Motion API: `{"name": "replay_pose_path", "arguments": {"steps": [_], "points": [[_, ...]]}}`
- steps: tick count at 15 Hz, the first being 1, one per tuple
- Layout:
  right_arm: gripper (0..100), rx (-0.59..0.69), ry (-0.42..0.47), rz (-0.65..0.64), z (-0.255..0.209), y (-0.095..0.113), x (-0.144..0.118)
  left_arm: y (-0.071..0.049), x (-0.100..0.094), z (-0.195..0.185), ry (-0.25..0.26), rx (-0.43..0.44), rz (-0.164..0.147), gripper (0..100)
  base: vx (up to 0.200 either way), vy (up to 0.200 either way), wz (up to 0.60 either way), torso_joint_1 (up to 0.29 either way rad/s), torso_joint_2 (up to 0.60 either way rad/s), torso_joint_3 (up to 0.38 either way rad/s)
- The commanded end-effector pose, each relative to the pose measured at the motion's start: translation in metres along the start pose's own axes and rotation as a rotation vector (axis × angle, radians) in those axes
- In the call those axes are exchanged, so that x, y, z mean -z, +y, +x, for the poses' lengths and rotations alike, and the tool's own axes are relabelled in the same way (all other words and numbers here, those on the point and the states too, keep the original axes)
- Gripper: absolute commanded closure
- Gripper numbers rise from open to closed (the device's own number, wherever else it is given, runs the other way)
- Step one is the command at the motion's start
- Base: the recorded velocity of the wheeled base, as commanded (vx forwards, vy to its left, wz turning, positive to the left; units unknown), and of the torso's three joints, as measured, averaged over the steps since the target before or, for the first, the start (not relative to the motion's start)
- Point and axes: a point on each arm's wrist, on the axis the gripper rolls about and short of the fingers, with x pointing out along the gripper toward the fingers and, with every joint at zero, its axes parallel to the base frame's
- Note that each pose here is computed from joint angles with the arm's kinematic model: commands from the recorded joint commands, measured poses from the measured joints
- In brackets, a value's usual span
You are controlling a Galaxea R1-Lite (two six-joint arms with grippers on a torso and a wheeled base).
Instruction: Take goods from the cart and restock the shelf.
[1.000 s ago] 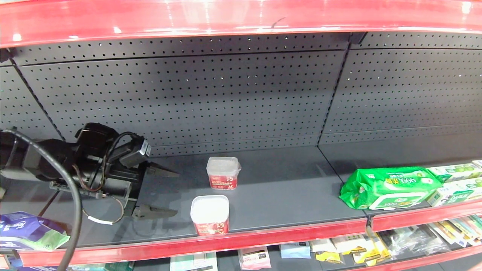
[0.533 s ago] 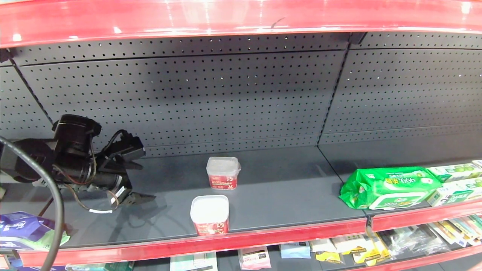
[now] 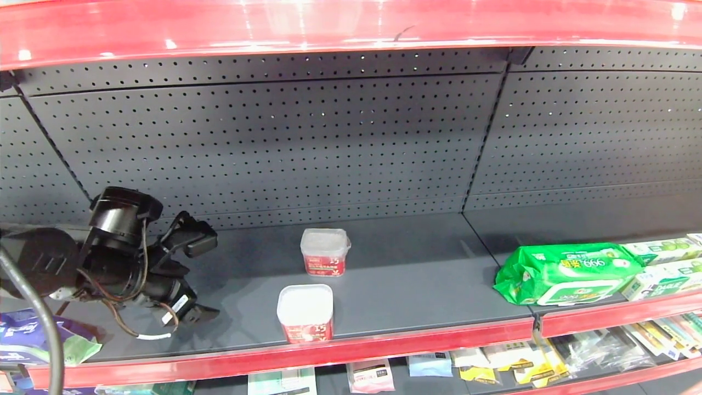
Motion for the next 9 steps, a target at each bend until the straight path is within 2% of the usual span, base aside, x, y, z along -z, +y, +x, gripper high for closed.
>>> {"name": "replay_pose_path", "arguments": {"steps": [1, 2, 3, 6, 8, 9], "points": [[0, 0.0, 0.0, -0.001, 0.0, 0.0, 0.0, -0.022, -0.009, -0.005, 0.015, -0.034, -0.032, 0, 0.0, 0.0, 0.0, 0.0, 0.0, 0.0], [0, 0.0, 0.002, -0.001, 0.0, 0.0, 0.0, -0.035, -0.011, -0.007, 0.033, -0.04, -0.087, 0, 0.0, 0.0, 0.0, 0.0, 0.0, 0.0], [0, 0.0, 0.0, -0.001, 0.0, 0.0, 0.0, -0.041, -0.008, -0.01, 0.035, -0.034, -0.105, 0, 0.0, 0.0, 0.0, 0.0, 0.0, 0.0], [0, 0.0, 0.0, -0.001, 0.0, 0.0, 0.0, -0.048, 0.001, -0.012, 0.055, -0.024, -0.11, 0, 0.0, 0.0, 0.0, 0.0, 0.0, 0.0], [0, 0.0, 0.0, -0.001, 0.0, 0.0, 0.0, -0.05, -0.004, -0.009, 0.048, -0.018, -0.156, 0, 0.0, 0.0, 0.0, 0.0, 0.0, 0.0], [0, 0.0, 0.002, -0.001, 0.0, 0.0, 0.0, -0.05, -0.006, -0.008, 0.042, -0.017, -0.169, 0, 0.0, 0.0, 0.0, 0.0, 0.0, 0.0]]}}
